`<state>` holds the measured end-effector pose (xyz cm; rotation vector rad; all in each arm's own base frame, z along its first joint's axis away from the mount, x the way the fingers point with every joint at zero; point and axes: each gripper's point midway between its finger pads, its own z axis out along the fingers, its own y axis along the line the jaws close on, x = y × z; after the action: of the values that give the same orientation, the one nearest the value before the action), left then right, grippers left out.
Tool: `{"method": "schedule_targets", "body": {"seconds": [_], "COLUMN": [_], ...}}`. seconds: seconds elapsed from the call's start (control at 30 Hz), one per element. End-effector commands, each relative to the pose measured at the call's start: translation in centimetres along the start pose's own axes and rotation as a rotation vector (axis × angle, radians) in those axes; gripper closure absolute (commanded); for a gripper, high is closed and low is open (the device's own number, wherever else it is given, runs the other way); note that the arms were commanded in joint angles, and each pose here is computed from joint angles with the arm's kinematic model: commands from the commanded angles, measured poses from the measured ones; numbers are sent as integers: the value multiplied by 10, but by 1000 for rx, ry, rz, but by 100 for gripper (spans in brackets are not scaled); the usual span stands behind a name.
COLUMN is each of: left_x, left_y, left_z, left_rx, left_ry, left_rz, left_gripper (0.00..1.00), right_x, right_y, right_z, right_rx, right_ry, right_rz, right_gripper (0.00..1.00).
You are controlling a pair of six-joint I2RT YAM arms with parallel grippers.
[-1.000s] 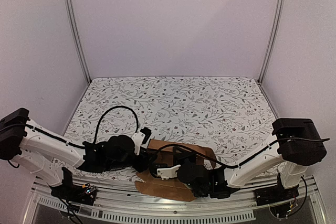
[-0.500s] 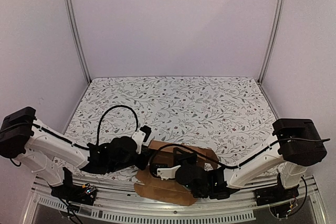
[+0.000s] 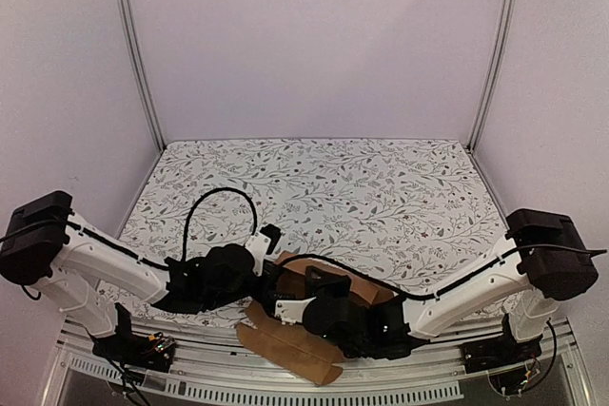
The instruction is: Fold the paper box
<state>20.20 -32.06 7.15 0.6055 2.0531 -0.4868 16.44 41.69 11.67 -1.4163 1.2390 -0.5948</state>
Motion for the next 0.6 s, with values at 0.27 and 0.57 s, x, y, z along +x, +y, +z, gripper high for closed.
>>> {"method": "schedule_targets", "body": {"seconds": [0.27,0.57], "left_x": [-29,-56], "left_y": [-15,-15], "left_z": [6,27], "left_rx": [18,77], "left_ry": [-45,-39], "left_rz": [120,212], "left_gripper": [100,100], "right_x": [-34,8], "right_y": [-50,-96], "right_z": [-45,-43], "right_rx": [-293,-375], "right_ry": [-214,-166], "right_rz": [388,642], "right_gripper": [34,25]}}
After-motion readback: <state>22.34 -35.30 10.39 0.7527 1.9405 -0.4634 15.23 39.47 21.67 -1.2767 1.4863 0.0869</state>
